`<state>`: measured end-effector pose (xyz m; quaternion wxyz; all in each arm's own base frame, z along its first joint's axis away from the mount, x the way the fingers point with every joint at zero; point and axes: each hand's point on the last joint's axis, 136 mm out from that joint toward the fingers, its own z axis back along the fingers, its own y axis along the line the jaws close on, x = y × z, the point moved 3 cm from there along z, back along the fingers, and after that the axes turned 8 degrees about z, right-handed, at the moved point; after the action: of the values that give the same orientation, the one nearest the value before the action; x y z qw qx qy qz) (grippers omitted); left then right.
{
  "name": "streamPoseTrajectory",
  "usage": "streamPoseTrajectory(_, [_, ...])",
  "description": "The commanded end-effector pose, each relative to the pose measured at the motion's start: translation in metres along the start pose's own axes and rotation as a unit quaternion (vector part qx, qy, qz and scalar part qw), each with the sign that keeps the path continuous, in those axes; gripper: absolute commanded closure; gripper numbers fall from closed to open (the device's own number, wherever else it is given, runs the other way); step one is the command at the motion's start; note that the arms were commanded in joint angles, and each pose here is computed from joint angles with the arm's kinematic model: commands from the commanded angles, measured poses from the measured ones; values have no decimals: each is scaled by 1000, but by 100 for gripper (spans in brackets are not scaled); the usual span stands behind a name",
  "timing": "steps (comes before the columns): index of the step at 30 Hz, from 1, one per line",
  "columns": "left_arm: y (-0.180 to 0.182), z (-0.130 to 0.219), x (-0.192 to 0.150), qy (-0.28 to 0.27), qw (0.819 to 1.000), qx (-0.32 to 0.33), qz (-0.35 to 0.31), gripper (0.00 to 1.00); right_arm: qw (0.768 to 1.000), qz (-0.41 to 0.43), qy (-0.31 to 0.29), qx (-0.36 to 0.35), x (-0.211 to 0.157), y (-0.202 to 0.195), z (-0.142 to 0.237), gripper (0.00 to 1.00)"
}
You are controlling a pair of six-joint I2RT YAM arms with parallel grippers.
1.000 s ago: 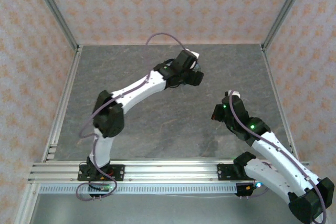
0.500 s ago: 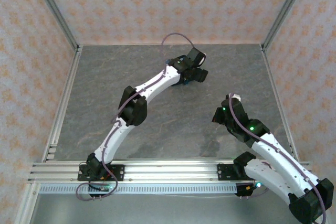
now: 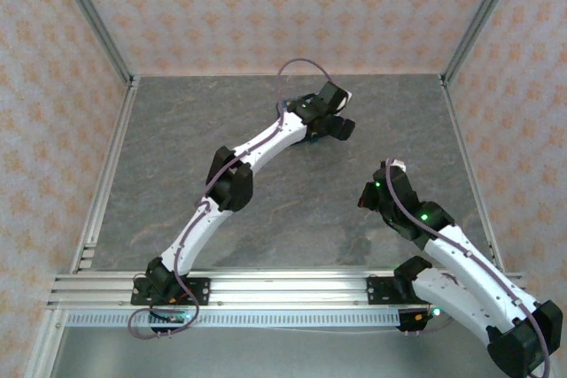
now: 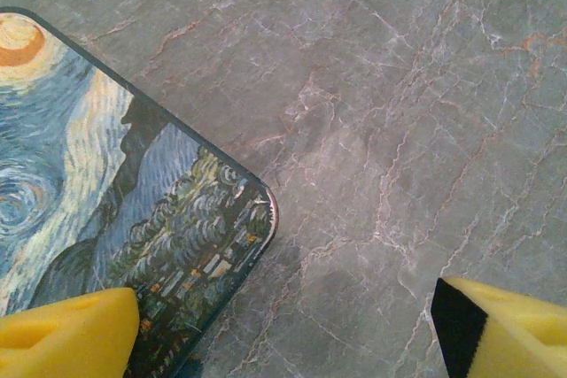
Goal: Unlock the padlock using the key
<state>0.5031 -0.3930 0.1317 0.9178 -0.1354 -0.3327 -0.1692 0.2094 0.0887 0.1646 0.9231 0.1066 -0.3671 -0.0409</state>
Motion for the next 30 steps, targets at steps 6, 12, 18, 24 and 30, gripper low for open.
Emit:
streamPoseTrajectory(6, [7,-2,-12,30,999,16,-31,12,1000,0,4,-22,-1,-7,3,100])
streamPoseTrajectory(12, [10,12,-20,51,998,19,-34,14,1000,2,14,-22,-3,-7,4,100])
streamPoseTrajectory(18, [6,36,-26,38,999,-9,-13,15,1000,-2,25,11,-4,0,2,100])
streamPoseTrajectory(24, [3,53,-49,51,998,-23,-4,17,999,-11,32,27,-4,1,2,100])
streamPoseTrajectory(30, [-2,75,-71,51,998,-31,1,17,999,-21,37,25,-4,-3,2,100])
